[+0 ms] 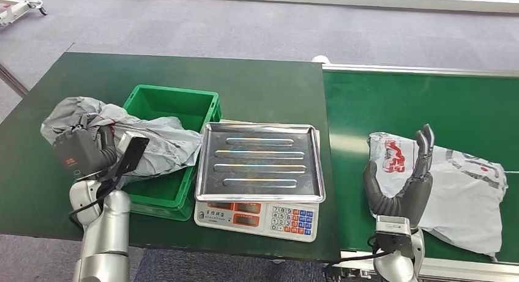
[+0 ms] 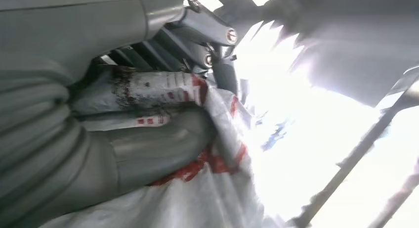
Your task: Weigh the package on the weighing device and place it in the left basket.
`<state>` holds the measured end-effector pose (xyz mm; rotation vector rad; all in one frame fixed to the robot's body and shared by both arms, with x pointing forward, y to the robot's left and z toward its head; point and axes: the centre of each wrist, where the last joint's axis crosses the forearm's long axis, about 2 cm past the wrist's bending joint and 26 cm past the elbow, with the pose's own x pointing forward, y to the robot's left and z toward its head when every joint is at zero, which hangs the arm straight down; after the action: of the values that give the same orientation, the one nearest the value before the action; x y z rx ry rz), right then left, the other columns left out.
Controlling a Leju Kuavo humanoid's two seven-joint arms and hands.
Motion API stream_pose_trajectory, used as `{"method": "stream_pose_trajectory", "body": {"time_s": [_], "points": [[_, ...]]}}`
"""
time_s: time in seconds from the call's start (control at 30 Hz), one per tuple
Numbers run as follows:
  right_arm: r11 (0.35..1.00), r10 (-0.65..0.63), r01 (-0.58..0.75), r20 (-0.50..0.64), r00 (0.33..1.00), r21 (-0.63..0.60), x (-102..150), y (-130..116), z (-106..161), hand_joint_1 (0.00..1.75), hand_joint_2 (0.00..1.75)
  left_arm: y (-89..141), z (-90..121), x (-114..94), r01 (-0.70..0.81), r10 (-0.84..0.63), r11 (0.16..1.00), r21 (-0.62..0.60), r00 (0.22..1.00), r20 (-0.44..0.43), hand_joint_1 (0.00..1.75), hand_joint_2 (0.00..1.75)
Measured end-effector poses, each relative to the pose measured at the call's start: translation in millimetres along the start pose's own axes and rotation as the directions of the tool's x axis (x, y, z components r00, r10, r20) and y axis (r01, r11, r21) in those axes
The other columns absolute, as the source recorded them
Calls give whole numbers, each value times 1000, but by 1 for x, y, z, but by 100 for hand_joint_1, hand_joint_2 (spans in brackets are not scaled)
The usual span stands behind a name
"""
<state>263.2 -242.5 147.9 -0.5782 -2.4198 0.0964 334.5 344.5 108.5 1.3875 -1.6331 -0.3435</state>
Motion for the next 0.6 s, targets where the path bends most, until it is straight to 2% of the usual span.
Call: {"method": "stream_pose_trajectory", "body": {"time_s": [0.1,0.2,0.23,0.33,0.37,0.5,0.6], "points": [[1000,-4,4,4,1000,11,0,-3,-2,0,175,-14,5,-12,7,-30,988,-153,988,-151,175,175],[1000,-6,6,3,1000,26,-1,-5,-3,0,175,-22,7,-17,-8,-40,963,-270,984,-172,175,175],[999,-6,6,3,1000,31,-1,-5,-4,0,175,-23,7,-17,-18,-35,955,-295,984,-172,163,175],[999,-8,8,3,1000,45,-1,-6,-4,0,175,-25,7,-15,-48,-5,948,-316,986,-166,32,175],[999,-8,8,2,1000,48,-2,-6,-5,0,175,-26,8,-14,-52,2,951,-303,987,-162,0,175],[999,-9,9,1,1000,52,-2,-6,-5,0,175,-24,12,-9,-48,22,979,-196,991,-132,0,175],[999,-10,10,0,1000,43,-2,-6,-5,0,175,-20,14,-5,-118,111,986,-115,991,-70,0,175]]}}
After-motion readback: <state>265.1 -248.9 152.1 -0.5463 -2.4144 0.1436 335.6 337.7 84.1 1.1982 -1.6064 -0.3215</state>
